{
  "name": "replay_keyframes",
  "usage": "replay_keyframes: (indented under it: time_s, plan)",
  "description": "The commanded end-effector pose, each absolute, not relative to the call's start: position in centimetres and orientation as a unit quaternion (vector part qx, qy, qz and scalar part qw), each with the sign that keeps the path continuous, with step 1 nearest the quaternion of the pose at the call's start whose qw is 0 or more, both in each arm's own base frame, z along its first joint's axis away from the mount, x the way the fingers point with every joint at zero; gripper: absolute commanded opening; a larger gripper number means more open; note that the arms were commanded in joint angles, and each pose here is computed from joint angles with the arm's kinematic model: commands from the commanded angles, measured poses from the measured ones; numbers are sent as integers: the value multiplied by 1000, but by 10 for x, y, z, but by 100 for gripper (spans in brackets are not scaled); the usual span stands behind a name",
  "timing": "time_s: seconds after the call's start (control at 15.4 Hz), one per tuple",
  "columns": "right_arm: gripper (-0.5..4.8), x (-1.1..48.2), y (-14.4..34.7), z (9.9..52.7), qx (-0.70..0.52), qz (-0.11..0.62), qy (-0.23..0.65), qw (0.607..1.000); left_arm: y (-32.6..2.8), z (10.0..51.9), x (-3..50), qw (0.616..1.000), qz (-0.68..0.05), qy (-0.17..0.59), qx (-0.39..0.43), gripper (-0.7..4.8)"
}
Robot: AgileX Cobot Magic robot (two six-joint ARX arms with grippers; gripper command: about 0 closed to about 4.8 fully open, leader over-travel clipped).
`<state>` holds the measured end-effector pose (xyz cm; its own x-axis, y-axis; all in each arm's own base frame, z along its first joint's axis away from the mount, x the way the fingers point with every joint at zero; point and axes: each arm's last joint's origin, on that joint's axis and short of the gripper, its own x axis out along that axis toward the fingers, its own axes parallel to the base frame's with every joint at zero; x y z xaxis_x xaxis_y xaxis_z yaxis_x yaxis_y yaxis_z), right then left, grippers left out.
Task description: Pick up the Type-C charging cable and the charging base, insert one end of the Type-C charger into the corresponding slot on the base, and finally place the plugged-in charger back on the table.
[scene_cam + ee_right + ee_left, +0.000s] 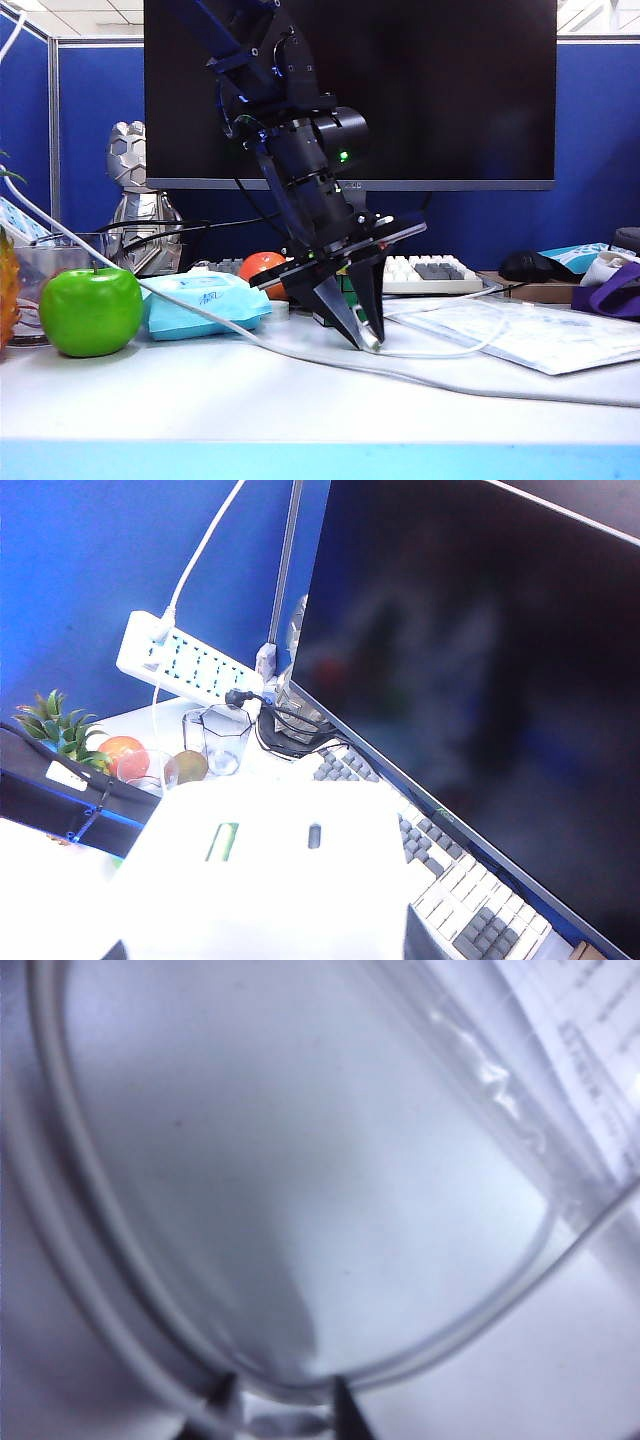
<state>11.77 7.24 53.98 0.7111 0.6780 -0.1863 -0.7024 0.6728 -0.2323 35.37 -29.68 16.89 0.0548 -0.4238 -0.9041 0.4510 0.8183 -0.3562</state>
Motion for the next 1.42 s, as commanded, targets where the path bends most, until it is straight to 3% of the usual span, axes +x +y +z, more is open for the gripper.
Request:
replay_keyframes:
  time_s: [0.06,0.39,0.84,1.1,1.42]
  plan:
    - [-1,116,72,544,-142,379,26,914,-298,160,350,708,-312,634,11,151]
    - [-1,117,72,543,-142,380,28,914,-297,167,353,717,-295,631,-23,148]
    - [-1,121,75,541,-142,384,36,912,-288,215,361,758,-275,580,-115,148]
    - [-1,121,75,541,-143,384,36,912,-289,215,361,756,-258,586,-136,117]
    - [-1,121,75,541,-143,384,36,912,-293,202,368,752,-190,594,-213,124]
